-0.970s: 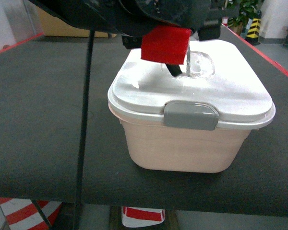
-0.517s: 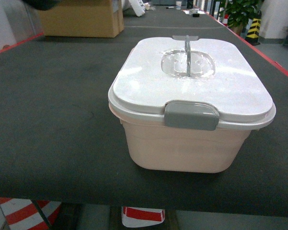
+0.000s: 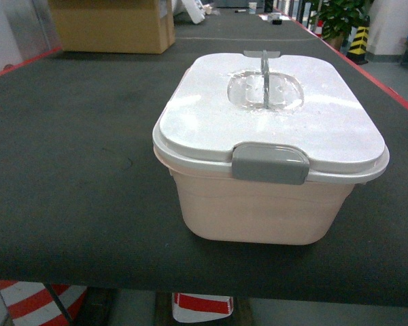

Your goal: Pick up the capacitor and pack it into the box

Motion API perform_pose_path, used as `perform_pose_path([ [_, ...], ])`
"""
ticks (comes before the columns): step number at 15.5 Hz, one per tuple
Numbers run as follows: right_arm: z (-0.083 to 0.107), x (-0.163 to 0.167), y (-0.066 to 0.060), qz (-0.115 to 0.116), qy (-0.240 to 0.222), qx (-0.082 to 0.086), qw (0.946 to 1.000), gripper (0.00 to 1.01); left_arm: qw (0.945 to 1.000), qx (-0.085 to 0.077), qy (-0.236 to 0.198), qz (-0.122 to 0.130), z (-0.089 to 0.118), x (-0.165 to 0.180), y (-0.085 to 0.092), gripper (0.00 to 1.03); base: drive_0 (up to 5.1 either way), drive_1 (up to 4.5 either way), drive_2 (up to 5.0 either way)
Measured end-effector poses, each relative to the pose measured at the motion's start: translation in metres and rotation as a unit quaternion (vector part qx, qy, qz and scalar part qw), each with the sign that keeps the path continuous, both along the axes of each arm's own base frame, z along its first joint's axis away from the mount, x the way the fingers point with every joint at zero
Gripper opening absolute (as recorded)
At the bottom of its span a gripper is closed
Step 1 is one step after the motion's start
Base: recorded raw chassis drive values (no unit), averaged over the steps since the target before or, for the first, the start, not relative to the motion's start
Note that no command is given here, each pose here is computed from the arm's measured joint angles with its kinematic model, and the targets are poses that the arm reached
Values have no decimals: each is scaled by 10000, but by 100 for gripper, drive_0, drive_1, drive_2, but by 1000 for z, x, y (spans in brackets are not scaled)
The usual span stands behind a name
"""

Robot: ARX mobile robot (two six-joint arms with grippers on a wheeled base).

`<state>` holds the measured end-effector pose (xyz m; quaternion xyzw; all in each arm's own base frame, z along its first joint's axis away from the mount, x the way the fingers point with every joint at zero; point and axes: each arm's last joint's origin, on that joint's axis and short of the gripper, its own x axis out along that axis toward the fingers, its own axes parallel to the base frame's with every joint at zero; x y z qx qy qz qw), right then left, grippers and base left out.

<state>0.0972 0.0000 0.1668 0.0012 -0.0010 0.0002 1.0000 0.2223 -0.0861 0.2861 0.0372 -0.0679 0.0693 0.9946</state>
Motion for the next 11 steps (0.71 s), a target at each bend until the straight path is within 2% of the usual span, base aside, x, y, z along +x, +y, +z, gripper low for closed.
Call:
perform_pose_path([
  [1, 0, 0, 0, -2, -2, 0, 10000, 98, 9979, -36, 419, -489, -7, -9, 11, 79, 0, 0, 0],
  [2, 0, 0, 0, -6, 2, 2, 10000, 98, 9964, -156, 587, -594, -23, -22, 25, 67, 0, 0, 0],
  [3, 0, 0, 0, 0, 0, 0, 10000, 98, 9958, -247, 663, -586, -38, -30, 36, 54, 0, 0, 0],
  [8, 0, 0, 0, -2, 0, 0, 10000, 98, 9947, -279, 737, -660, -53, -39, 45, 38, 0, 0, 0],
  [11, 0, 0, 0, -2, 0, 0, 10000, 98, 9948, -347, 690, -670, -73, -58, 61, 1, 0, 0, 0],
])
